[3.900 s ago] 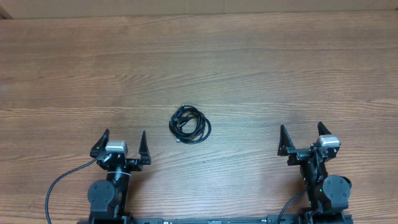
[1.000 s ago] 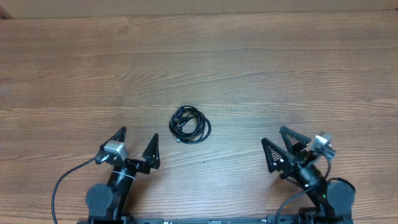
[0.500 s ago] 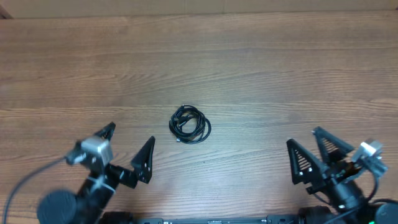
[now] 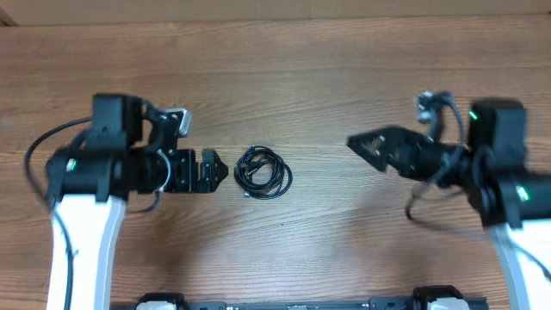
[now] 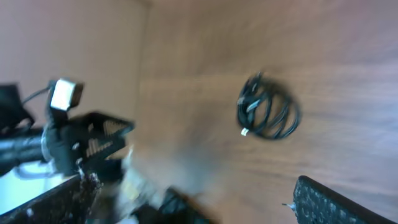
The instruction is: Untangle cables
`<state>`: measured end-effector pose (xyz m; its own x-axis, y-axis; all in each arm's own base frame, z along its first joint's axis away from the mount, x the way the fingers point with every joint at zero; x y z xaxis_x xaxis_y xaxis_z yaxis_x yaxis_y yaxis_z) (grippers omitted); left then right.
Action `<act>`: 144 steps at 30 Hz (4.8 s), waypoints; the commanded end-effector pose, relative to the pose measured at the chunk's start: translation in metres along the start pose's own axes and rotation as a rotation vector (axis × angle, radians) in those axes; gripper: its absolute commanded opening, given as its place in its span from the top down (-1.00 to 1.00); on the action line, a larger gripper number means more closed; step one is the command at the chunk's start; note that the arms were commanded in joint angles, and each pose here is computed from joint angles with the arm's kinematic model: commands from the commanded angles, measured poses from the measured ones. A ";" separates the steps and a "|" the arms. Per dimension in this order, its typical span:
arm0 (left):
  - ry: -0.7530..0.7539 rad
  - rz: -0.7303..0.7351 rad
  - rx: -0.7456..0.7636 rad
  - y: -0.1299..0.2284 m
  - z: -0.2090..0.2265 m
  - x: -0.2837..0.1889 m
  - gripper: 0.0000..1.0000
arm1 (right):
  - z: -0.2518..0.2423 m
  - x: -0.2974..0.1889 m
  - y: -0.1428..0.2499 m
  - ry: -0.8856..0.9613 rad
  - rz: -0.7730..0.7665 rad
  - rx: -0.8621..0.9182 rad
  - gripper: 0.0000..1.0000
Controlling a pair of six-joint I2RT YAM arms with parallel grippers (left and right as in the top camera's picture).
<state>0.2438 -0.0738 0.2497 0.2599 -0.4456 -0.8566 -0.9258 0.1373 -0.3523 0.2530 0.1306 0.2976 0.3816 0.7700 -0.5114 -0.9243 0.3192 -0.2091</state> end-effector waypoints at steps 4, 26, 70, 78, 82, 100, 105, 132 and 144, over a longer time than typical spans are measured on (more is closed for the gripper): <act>0.036 0.194 -0.117 -0.004 0.023 0.044 -0.99 | -0.046 0.116 0.030 0.285 0.275 0.145 -0.99; -0.166 0.222 -0.495 0.009 0.092 0.035 -0.99 | -0.113 0.252 0.029 0.499 0.171 0.121 0.07; 0.181 0.221 -0.331 0.000 0.033 0.041 -0.99 | 0.169 0.099 -0.006 -0.498 0.300 -0.189 0.92; 0.253 0.206 -0.259 -0.003 0.021 0.040 -1.00 | 0.254 -0.017 -0.007 -0.677 0.159 -0.266 0.92; 0.393 0.163 -0.160 -0.010 -0.002 0.037 -1.00 | 0.282 -0.054 0.007 -0.762 0.155 -0.374 0.92; 0.411 0.183 -0.152 -0.006 -0.008 0.036 -0.86 | 0.297 -0.059 -0.014 -0.834 0.213 -0.251 0.92; 0.409 0.175 -0.144 -0.008 -0.007 0.037 -1.00 | 0.289 -0.055 -0.026 -0.814 0.138 -0.313 0.92; 0.452 0.152 -0.329 -0.037 -0.037 0.052 -0.99 | 0.279 -0.016 -0.055 -0.712 0.248 0.336 0.92; 0.419 0.101 -0.531 -0.066 -0.044 0.064 -1.00 | 0.286 -0.011 -0.039 -0.716 0.286 0.301 0.93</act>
<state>0.3087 -0.1450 0.2329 0.1316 -0.7834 -0.6074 -0.9897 -0.1382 -0.0363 0.2990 0.2726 0.5332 0.1471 0.9793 0.1394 -0.9755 0.1204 0.1839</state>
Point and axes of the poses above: each gripper's point midway between its finger pads, its own x axis out along the fingers, its own z axis along the line the jaws close on, y = z × x, the point moved 2 cm from there along -x, back along the fingers, and after that the axes turned 10 degrees about x, right-handed, at the moved point
